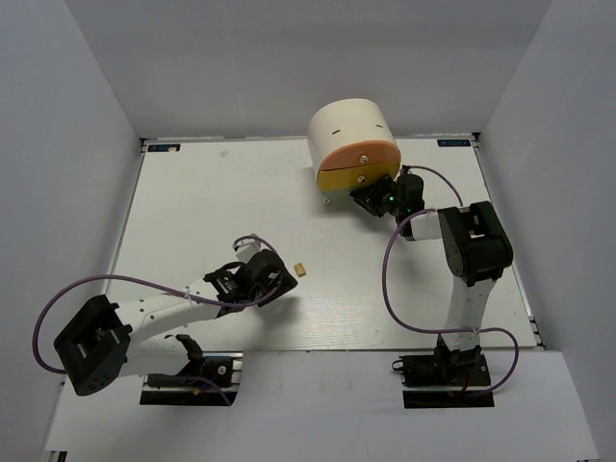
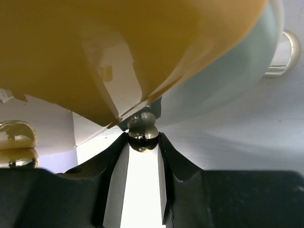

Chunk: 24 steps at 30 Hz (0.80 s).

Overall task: Sort the stationery into containers
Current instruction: Open the drawer in the storage box.

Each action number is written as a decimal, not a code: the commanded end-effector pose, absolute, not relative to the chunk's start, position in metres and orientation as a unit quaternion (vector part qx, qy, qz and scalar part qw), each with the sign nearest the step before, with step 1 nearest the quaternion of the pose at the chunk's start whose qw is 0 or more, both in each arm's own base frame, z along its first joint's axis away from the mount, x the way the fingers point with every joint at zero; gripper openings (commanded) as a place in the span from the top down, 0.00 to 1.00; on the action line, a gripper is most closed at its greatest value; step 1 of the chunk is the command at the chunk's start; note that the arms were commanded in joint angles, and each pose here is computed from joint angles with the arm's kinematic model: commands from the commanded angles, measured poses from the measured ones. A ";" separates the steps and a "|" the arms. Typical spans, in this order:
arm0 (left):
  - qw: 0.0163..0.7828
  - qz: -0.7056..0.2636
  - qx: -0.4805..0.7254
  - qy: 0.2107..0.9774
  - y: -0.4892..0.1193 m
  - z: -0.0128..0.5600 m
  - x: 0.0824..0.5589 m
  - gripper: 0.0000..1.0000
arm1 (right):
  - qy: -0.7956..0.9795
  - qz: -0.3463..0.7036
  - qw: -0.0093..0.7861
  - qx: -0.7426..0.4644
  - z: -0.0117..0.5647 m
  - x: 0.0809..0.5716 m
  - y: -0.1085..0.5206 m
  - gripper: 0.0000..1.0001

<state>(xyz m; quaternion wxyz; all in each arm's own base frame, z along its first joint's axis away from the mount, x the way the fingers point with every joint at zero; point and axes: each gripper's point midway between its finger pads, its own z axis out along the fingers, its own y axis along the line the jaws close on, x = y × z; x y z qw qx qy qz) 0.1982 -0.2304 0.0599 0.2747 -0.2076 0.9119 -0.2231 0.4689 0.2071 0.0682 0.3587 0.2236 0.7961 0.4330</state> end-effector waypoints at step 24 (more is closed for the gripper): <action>0.286 -0.251 -0.195 0.904 -0.246 0.076 0.206 0.29 | 0.801 0.446 0.345 0.203 0.070 0.395 0.196 0.88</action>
